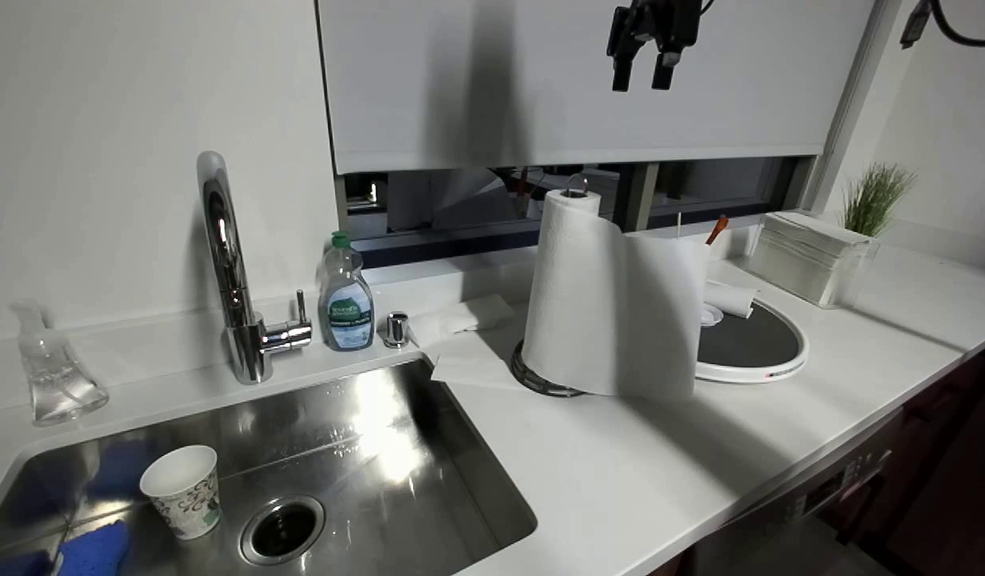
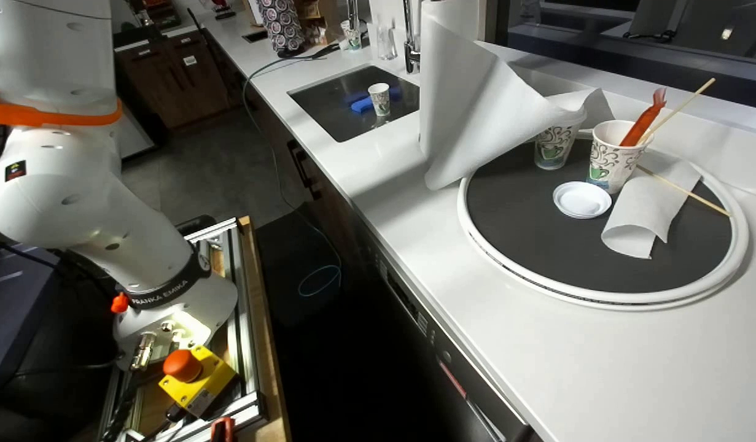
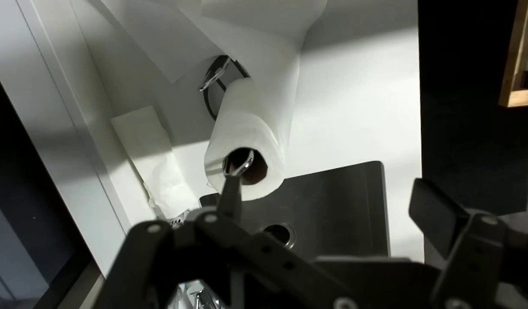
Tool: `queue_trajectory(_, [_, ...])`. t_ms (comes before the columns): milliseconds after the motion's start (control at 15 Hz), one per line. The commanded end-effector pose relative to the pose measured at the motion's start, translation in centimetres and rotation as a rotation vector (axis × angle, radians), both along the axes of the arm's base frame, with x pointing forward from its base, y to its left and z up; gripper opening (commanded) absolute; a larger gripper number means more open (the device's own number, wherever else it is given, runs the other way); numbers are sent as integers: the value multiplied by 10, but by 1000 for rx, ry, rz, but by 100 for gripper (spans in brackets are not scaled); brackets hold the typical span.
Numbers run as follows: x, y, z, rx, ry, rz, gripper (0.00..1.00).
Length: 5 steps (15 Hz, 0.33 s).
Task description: Pick up the paper towel roll and place it on the paper towel holder
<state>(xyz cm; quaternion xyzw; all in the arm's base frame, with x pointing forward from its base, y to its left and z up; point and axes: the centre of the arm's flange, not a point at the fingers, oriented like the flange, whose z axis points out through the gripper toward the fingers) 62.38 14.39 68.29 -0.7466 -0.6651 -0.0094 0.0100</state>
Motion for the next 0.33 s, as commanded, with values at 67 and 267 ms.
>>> queue_trajectory(67, [-33,-20,32,13,20,-203,100])
queue_trajectory(267, [-23,-18,36,16,-19,-176,100])
